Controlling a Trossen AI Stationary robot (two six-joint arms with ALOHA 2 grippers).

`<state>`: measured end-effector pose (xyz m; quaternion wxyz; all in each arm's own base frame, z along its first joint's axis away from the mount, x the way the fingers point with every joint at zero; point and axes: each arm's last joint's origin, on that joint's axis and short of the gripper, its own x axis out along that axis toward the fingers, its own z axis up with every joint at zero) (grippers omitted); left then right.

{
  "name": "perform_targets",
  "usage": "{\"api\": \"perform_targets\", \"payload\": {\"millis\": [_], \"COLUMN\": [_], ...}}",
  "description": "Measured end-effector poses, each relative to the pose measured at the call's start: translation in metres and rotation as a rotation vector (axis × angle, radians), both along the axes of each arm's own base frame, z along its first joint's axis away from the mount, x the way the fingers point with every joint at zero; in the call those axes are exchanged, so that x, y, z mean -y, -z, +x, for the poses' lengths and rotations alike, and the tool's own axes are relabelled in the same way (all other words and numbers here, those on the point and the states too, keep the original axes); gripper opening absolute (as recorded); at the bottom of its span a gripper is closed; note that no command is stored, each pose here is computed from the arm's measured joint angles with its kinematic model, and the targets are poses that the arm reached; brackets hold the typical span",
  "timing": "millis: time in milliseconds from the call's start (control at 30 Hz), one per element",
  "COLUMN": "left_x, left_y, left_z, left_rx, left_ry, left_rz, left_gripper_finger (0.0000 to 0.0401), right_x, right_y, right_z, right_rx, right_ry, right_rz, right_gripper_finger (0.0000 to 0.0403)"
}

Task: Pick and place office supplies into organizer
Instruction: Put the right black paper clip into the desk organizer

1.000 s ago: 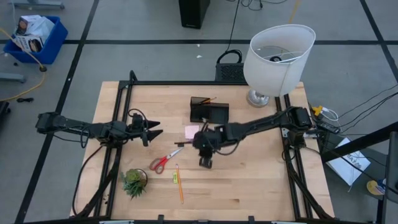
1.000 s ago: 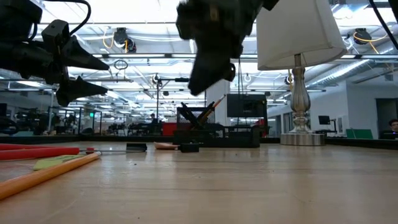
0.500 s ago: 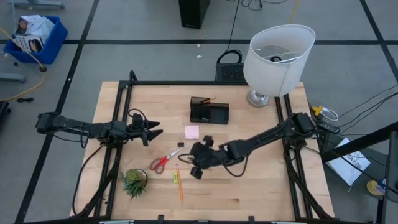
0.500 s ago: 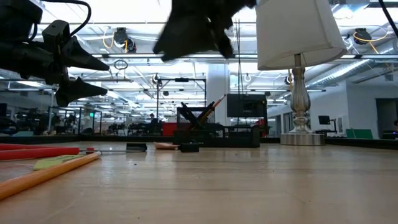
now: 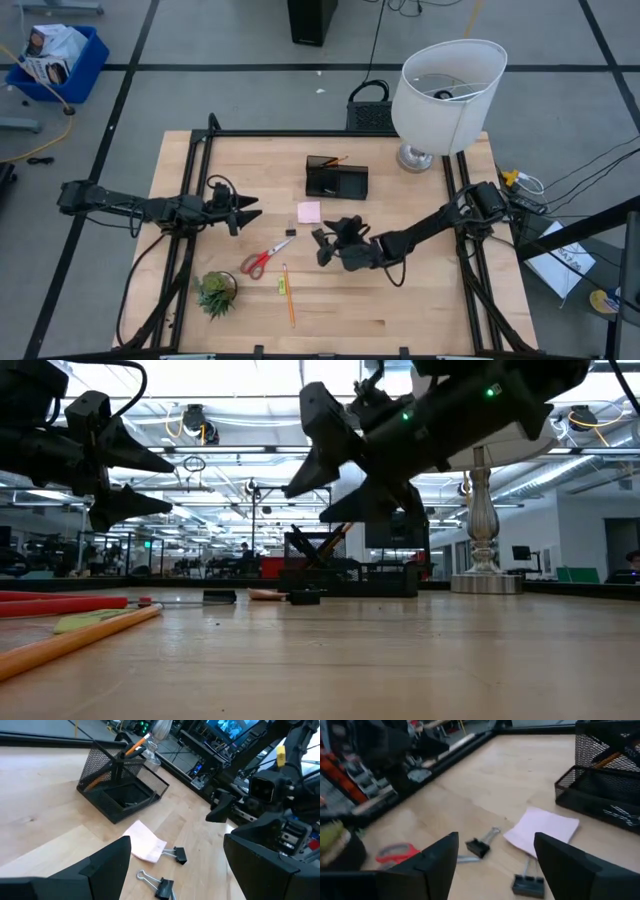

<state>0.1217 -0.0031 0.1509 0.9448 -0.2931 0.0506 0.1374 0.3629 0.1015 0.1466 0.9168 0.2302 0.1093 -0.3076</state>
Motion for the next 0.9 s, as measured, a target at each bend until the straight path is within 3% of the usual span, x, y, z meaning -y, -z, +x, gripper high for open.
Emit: {"api": "perform_targets", "payload": {"millis": [267,433,500,633,733,900], "left_x": [0.000,0.000,0.000,0.000,0.001,0.001], "left_y": [0.000,-0.001,-0.001,-0.001,0.000,0.000], "left_z": [0.000,0.000,0.000,0.000,0.000,0.000], "left_rx": [0.002,0.006,0.007,0.008,0.002,0.002], "left_ry": [-0.005,-0.006,-0.006,0.014,0.020,0.020], "left_rz": [0.013,0.012,0.010,0.002,0.004,0.008], "left_gripper_finger": [0.0324,0.0324,0.0324,0.0324,0.0324,0.0324], "right_x": [0.001,-0.011,-0.016,-0.022,-0.023,-0.022], "right_y": [0.010,0.024,0.029,0.018,0.009,0.018], "right_z": [0.001,0.033,0.044,0.051,0.050,0.045], "right_rx": [-0.089,-0.163,-0.268,-0.402,-0.366,-0.386], "right_ry": [-0.015,-0.104,-0.129,-0.038,0.050,0.063], "right_rz": [-0.063,-0.112,-0.158,-0.236,-0.225,-0.217], "right_gripper_finger": [0.0248,0.0247,0.0247,0.0247,0.0247,0.0247]}}
